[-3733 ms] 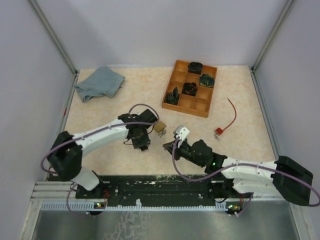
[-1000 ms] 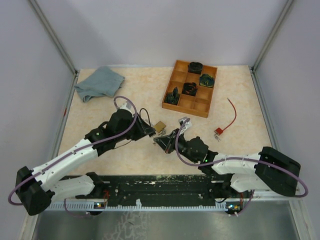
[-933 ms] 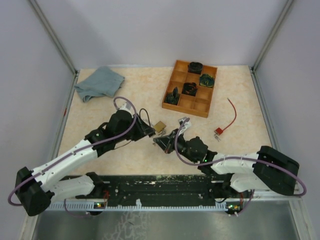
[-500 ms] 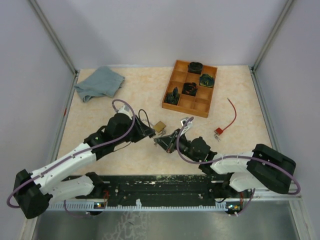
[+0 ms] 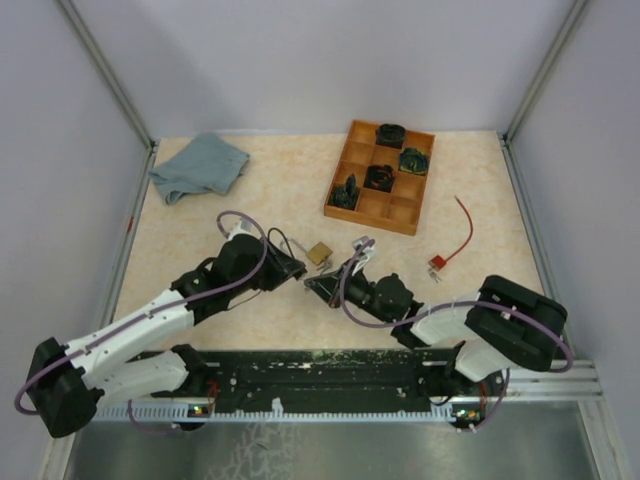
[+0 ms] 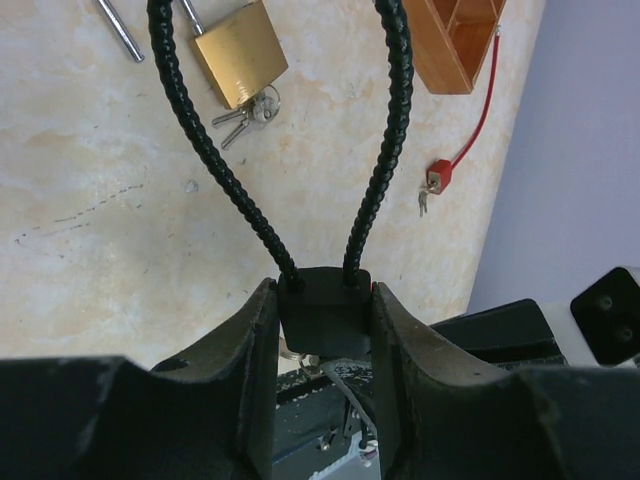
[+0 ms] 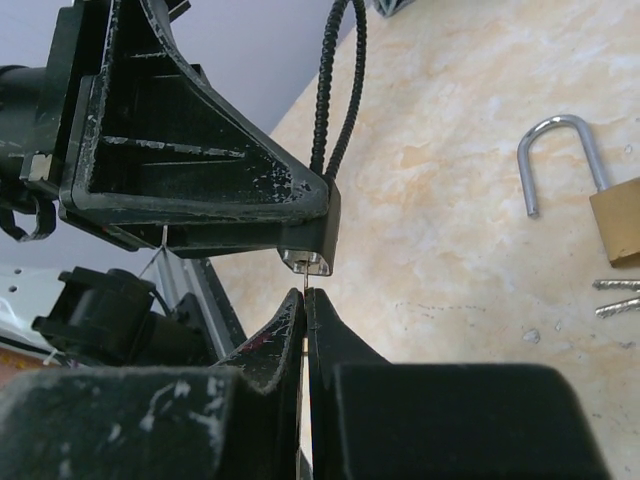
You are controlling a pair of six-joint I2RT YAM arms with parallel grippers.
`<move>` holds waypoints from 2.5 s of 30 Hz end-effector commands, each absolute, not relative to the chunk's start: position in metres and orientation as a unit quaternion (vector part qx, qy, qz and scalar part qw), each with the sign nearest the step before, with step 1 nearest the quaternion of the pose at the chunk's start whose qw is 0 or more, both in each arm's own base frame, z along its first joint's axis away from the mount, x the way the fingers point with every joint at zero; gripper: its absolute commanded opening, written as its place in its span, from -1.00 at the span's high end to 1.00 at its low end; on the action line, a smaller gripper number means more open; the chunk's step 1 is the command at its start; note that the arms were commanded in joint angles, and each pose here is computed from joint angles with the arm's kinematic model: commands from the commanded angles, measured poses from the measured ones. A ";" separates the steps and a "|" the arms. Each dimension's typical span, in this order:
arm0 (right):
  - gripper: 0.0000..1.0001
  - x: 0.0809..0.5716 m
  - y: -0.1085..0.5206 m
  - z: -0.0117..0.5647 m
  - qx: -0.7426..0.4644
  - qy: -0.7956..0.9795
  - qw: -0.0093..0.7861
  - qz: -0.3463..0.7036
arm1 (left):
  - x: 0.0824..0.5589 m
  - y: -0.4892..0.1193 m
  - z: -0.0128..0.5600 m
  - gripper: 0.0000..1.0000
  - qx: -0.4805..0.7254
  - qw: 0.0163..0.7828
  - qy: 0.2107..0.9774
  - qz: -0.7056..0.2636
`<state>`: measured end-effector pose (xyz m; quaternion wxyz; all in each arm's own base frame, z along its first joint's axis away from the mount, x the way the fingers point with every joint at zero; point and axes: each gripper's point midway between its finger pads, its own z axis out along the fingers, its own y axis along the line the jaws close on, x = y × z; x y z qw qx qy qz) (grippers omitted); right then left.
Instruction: Unlock with the key
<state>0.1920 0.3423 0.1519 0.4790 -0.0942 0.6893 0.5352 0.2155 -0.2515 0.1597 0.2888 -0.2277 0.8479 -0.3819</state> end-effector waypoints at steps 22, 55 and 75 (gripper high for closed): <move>1.00 0.241 0.322 0.261 -0.125 0.590 0.602 0.523 | 0.161 -0.307 0.173 1.00 -0.101 0.198 0.879 -0.422; 0.17 0.213 0.328 0.204 -0.221 0.666 0.517 0.490 | 0.228 -0.252 0.164 1.00 -0.246 0.259 0.853 -0.380; 0.36 0.197 0.341 0.170 -0.240 0.678 0.488 0.495 | 0.228 -0.255 0.173 1.00 -0.246 0.258 0.844 -0.400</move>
